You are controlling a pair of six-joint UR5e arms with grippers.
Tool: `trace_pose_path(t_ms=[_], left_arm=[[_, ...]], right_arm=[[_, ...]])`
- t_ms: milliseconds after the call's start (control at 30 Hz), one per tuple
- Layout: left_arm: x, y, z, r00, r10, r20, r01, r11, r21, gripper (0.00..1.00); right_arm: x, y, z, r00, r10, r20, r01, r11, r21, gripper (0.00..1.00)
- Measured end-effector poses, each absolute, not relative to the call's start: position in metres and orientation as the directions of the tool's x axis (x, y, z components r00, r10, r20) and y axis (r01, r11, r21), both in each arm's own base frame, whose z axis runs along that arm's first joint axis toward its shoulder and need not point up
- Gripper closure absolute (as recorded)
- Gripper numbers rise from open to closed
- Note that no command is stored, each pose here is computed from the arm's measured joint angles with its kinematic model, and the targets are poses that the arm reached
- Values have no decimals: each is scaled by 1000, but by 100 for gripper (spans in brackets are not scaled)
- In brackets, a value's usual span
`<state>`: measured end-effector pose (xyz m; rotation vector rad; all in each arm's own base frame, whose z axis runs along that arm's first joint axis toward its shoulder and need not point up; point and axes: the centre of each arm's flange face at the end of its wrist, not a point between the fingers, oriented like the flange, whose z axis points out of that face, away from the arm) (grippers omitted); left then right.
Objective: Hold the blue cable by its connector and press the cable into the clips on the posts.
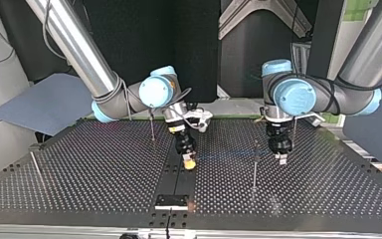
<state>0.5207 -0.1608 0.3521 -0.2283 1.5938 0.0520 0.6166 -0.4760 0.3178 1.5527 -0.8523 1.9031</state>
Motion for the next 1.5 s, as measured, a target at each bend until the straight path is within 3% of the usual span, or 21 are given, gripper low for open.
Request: trace_pose_path(t_ms=[333, 900, 1500], left_arm=[[511, -157, 346, -98, -77, -992, -215, 975, -54, 0], [476, -169, 380, -163, -218, -962, -106, 973, -203, 0], [422, -186, 401, -244, -215, -946, -59, 977, -207, 0]], right_arm=[[614, -479, 318, -194, 7, 981, -746, -651, -143, 100], [611, -481, 317, -201, -1, 980, -748, -646, -154, 100], [611, -480, 317, -199, -6, 980, -748, -645, -156, 100]])
